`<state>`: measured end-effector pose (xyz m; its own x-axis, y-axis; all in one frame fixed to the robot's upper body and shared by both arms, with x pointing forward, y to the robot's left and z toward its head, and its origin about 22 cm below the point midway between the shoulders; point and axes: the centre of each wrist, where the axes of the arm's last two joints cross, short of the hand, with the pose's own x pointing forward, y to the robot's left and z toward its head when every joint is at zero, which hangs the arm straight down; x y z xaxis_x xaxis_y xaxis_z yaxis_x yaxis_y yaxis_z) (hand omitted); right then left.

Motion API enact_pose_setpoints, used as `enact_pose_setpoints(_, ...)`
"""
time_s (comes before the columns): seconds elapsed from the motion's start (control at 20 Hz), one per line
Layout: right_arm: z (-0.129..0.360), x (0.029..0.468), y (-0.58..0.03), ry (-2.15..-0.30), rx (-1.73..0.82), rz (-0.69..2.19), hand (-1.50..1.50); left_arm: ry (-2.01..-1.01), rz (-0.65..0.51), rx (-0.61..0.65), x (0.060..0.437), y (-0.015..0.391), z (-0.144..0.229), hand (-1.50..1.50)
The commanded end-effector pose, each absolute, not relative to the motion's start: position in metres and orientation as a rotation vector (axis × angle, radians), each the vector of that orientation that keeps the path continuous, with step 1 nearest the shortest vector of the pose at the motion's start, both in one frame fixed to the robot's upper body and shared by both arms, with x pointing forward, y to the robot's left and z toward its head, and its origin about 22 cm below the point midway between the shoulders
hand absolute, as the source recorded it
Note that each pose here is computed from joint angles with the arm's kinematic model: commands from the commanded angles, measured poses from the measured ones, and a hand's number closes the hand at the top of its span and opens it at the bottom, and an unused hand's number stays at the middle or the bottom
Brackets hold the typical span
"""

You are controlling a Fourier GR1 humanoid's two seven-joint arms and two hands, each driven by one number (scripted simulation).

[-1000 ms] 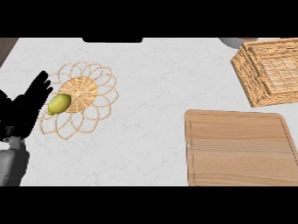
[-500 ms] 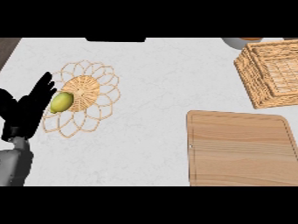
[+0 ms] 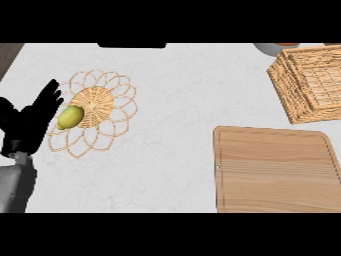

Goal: Pick the sweet potato from the cutting board and place it in the basket

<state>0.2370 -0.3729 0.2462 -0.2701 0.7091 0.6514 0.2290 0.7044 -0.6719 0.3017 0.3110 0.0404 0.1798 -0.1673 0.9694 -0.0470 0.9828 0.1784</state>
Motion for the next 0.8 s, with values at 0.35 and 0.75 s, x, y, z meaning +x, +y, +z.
enact_pose_setpoints(0.35, 0.21, 0.314, -0.424, -1.822, -0.713, 0.528, 1.5, -1.38, -0.082, 0.172, 0.296, 0.316, 0.042, 0.0)
enact_pose_setpoints(0.75, 0.164, 0.336, -0.451, -1.749, -0.892, 0.282, 1.5, -1.394, -0.077, 0.179, 0.298, 0.321, 0.05, 0.0)
